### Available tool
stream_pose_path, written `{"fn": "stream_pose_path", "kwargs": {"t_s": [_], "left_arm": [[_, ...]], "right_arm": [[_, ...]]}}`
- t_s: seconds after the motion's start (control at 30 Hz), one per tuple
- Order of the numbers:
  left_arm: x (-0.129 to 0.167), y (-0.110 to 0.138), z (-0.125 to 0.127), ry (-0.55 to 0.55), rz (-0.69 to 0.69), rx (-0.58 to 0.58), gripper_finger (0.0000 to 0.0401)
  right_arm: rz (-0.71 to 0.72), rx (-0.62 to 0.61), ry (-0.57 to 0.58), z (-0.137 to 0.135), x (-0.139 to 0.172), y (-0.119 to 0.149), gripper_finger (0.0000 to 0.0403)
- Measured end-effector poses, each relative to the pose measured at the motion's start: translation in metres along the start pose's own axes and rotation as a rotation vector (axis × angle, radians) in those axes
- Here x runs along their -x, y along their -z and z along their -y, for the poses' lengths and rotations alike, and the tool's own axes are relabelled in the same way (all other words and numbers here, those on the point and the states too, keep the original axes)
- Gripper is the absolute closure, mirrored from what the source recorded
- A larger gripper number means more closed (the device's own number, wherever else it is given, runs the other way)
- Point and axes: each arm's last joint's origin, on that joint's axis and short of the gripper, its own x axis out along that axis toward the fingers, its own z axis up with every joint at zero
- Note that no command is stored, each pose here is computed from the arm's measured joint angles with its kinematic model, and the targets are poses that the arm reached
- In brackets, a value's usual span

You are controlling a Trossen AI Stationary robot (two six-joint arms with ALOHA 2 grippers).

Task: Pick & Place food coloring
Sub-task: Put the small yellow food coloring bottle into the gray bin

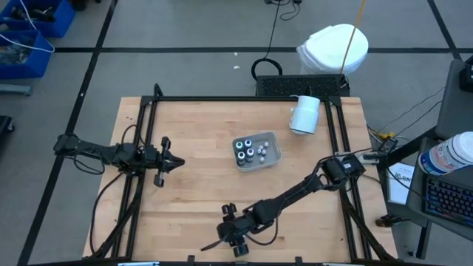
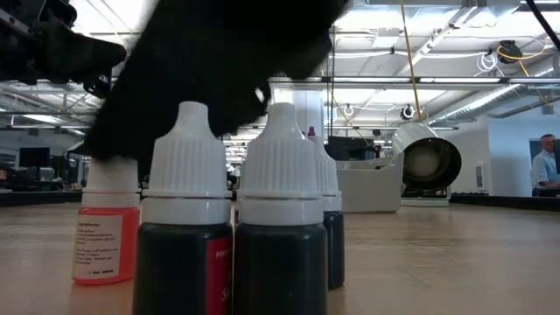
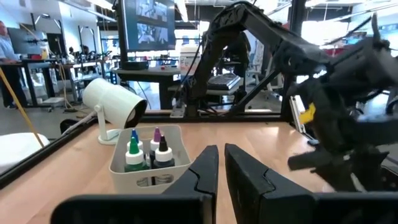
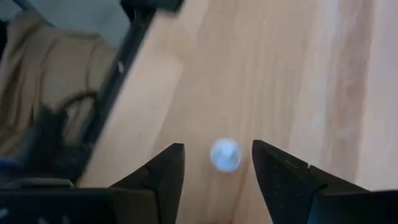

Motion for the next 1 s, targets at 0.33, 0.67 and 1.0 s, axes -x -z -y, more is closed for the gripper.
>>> {"fn": "stream_pose_path", "kwargs": {"t_s": [0.33, 0.67, 1.0], "left_arm": [[0.0, 0.0, 0.0, 0.0, 0.002, -0.003, 0.0364], [0.0, 0.0, 0.0, 0.0, 0.002, -0.002, 0.0364], [0.0, 0.0, 0.0, -0.001, -0.003, -0.018, 0.0364]], "right_arm": [[0.024, 0.002, -0.003, 0.002, -0.001, -0.001, 0.0229], [0.057, 0.003, -0.005, 0.001, -0.005, -0.002, 0.0229], [0.036, -0.003, -0.008, 0.002, -0.014, 0.003, 0.0229]]}}
